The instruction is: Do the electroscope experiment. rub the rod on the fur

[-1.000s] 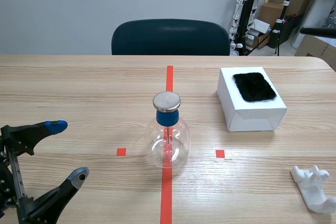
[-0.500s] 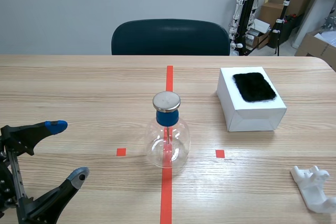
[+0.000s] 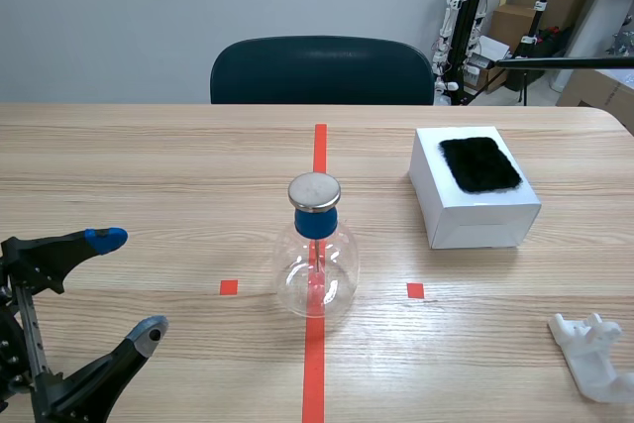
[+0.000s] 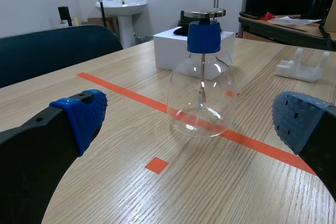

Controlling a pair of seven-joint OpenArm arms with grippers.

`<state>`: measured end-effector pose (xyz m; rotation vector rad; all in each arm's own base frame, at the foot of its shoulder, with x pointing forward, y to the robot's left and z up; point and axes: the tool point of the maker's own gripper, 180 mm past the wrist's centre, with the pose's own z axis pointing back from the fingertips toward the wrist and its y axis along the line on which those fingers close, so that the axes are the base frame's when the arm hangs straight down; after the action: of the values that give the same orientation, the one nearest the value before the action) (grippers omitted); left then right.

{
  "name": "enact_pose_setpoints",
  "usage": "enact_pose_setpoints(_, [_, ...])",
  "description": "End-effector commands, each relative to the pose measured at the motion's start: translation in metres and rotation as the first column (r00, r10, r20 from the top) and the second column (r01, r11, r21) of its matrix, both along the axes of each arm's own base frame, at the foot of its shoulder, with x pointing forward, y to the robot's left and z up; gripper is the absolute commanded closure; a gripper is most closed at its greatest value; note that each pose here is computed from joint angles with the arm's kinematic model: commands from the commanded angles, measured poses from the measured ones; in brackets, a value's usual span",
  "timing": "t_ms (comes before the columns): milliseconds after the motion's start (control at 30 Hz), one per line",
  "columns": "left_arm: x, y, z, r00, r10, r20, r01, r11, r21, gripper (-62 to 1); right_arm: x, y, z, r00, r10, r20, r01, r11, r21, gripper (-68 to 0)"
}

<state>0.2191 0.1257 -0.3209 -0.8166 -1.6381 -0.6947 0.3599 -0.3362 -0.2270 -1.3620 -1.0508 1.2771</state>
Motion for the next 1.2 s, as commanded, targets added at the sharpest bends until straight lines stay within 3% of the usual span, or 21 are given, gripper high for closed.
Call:
enact_pose_setpoints(0, [0.003, 0.003, 0.009, 1.000, 0.003, 0.029, -0.002, 1.000, -0.020, -62.3, 0.009, -0.003, 0.018, 0.999, -0.005, 0.048, 0.007, 1.000, -0.027, -0.6])
enact_pose_setpoints(167, [0.003, 0.003, 0.009, 1.000, 0.003, 0.029, -0.002, 1.000, -0.020, -62.3, 0.020, 0.001, -0.003, 1.000, -0.011, 0.008, 0.011, 0.999, -0.051, -0.6])
enact_pose_setpoints(400, [0.003, 0.003, 0.009, 1.000, 0.003, 0.029, -0.003, 1.000, -0.020, -62.3, 0.021, 0.003, -0.029, 0.998, -0.020, -0.052, 0.016, 0.997, -0.074, -0.6])
enact_pose_setpoints(633, [0.003, 0.003, 0.009, 1.000, 0.003, 0.029, -0.003, 1.000, -0.021, -62.3, 0.017, 0.003, -0.043, 0.997, -0.037, -0.068, 0.030, 0.995, -0.095, -0.6])
enact_pose_setpoints(1033, [0.003, 0.003, 0.009, 1.000, 0.003, 0.029, -0.003, 1.000, -0.020, -62.3, 0.003, -0.008, -0.082, 0.982, -0.117, -0.146, 0.111, 0.993, -0.049, -0.6])
enact_pose_setpoints(1167, [0.003, 0.003, 0.009, 1.000, 0.003, 0.029, -0.003, 1.000, -0.020, -62.3, 0.001, -0.012, -0.083, 0.979, -0.147, -0.138, 0.146, 0.989, -0.018, -0.6])
